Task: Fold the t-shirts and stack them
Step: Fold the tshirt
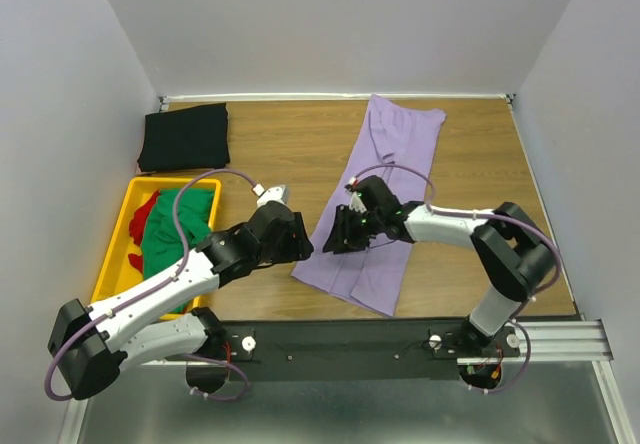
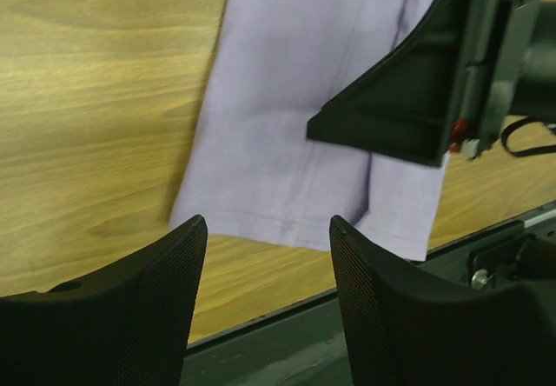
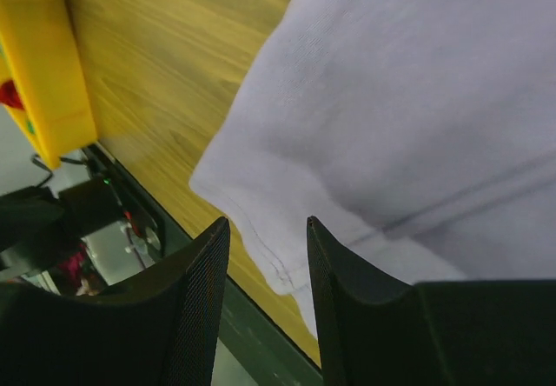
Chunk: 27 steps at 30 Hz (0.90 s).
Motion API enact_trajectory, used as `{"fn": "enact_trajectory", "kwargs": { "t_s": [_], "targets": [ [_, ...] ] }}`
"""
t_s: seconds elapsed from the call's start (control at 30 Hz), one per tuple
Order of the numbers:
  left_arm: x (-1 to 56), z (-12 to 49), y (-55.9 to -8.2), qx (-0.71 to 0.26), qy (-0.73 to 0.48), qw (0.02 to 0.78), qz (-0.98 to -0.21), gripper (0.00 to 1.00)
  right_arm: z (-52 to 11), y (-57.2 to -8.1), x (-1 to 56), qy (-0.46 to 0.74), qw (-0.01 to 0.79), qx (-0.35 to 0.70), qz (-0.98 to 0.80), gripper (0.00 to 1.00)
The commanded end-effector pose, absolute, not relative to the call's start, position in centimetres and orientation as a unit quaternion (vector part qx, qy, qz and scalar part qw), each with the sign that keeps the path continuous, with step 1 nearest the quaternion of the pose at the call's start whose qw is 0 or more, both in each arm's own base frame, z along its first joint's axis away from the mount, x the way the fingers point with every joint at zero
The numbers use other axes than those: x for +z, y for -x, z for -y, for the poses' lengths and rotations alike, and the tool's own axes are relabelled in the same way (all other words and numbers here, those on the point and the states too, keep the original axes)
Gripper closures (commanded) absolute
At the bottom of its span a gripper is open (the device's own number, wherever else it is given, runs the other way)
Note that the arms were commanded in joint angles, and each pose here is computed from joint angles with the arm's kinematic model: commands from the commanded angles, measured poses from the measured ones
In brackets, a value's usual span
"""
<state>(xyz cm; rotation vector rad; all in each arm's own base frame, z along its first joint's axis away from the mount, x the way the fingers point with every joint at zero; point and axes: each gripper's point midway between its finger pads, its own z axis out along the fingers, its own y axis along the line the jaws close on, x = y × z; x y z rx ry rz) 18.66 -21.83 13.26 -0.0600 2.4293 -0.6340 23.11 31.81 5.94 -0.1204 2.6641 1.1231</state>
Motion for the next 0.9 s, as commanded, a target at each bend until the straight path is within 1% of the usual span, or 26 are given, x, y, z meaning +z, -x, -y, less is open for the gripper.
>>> {"fn": "enact_trajectory", "kwargs": {
  "t_s": [0.0, 0.17, 0.27, 0.4, 0.5, 0.57, 0.63, 0.67, 0.7, 0.73, 0.8, 0.87],
  "targets": [
    [11.8, 20.2, -18.3, -0.205, 0.038, 0.301, -0.93, 0.33, -33.8, -22.5, 3.4, 0.049, 0.109, 0.357, -0.926, 0.52],
    [10.9, 20.4, -17.6, -0.205, 0.024, 0.284, -0.936, 0.33, -31.9, -20.4, 0.0, 0.034, 0.064, 0.313, -0.947, 0.52],
    [10.4, 20.6, -17.2, -0.204, 0.004, 0.27, -0.941, 0.33, -29.7, -18.8, -0.4, 0.039, 0.045, 0.277, -0.959, 0.52],
    [10.1, 20.8, -16.8, -0.196, -0.023, 0.256, -0.946, 0.32, -26.0, -16.6, 0.0, 0.038, 0.048, 0.228, -0.972, 0.52],
    [9.7, 21.1, -16.5, -0.193, -0.04, 0.25, -0.948, 0.32, -25.6, -16.6, 2.8, 0.044, 0.08, 0.244, -0.965, 0.52],
    [9.2, 21.5, -16.0, -0.19, -0.056, 0.239, -0.951, 0.32, -25.4, -16.9, 5.8, 0.043, 0.115, 0.263, -0.957, 0.5],
    [8.9, 21.9, -15.6, -0.188, -0.068, 0.233, -0.952, 0.32, -24.5, -18.0, 7.6, 0.031, 0.154, 0.243, -0.957, 0.48],
    [8.6, 22.0, -15.4, -0.184, -0.069, 0.227, -0.954, 0.32, -22.9, -17.3, 7.5, 0.021, 0.144, 0.208, -0.967, 0.47],
    [8.4, 22.2, -15.2, -0.183, -0.071, 0.223, -0.955, 0.32, -21.4, -17.9, 7.9, 0.01, 0.167, 0.172, -0.971, 0.46],
    [8.1, 22.3, -15.1, -0.181, -0.069, 0.217, -0.957, 0.32, -19.2, -16.9, 7.5, -0.003, 0.152, 0.123, -0.981, 0.45],
    [7.9, 22.5, -15.1, -0.179, -0.068, 0.214, -0.958, 0.32, -16.5, -16.6, 7.1, -0.022, 0.158, 0.059, -0.985, 0.45],
    [7.7, 22.7, -15.3, -0.174, -0.07, 0.211, -0.959, 0.32, -14.3, -15.0, 6.5, -0.046, 0.137, 0.022, -0.989, 0.45]
  ]
}}
